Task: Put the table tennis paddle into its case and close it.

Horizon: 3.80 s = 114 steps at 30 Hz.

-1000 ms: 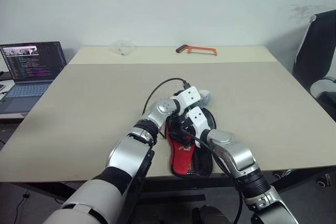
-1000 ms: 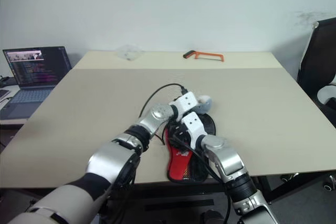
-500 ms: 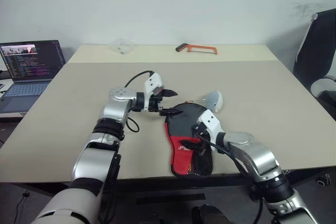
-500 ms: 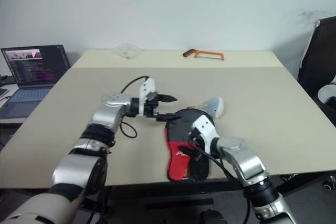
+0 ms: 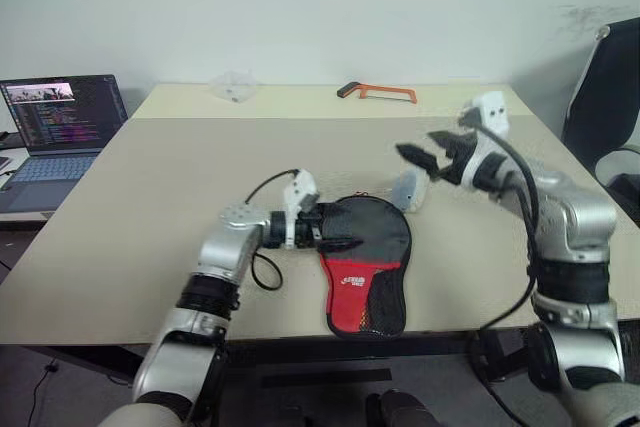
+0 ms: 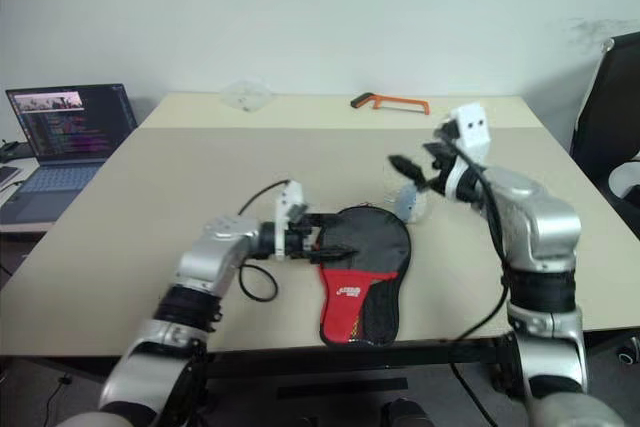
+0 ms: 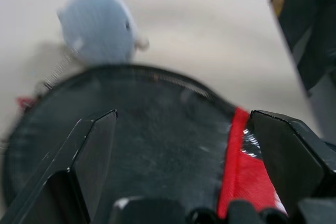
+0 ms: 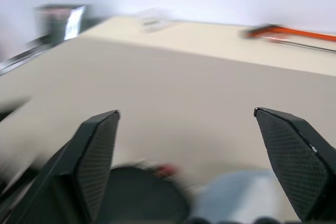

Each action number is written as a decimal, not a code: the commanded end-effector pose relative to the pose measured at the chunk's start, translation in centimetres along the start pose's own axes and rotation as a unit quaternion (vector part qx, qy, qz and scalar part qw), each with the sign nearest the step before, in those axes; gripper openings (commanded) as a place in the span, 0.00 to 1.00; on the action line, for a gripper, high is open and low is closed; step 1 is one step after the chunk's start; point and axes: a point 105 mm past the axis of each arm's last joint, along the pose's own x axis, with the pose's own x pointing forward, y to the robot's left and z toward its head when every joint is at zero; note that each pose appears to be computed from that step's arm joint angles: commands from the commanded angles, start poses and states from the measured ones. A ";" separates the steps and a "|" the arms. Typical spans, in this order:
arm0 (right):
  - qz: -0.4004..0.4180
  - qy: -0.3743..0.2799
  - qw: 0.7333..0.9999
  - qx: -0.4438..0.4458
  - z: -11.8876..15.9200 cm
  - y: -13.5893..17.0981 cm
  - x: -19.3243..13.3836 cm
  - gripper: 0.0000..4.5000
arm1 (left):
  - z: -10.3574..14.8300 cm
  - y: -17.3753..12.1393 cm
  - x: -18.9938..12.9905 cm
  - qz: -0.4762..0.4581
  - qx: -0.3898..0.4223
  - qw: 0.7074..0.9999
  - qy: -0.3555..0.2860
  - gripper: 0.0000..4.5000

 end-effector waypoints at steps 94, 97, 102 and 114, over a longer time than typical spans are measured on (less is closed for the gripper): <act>0.511 0.382 0.710 -0.298 -18.6 12.0 -23.8 0.09 | -8.7 -1.5 3.3 0.054 -0.004 0.978 0.200 1.00; 0.508 0.379 0.714 -0.297 -18.6 12.2 -23.6 0.08 | -8.3 -1.7 3.5 0.045 -0.015 0.981 0.188 1.00; 0.424 0.361 0.771 -0.309 -16.6 9.4 -20.4 0.08 | -4.6 -1.8 3.3 0.011 -0.039 0.994 0.106 1.00; 0.410 0.341 0.793 -0.295 -13.2 6.0 -18.4 0.74 | 4.4 -2.2 -6.4 -0.071 0.030 0.997 0.013 1.00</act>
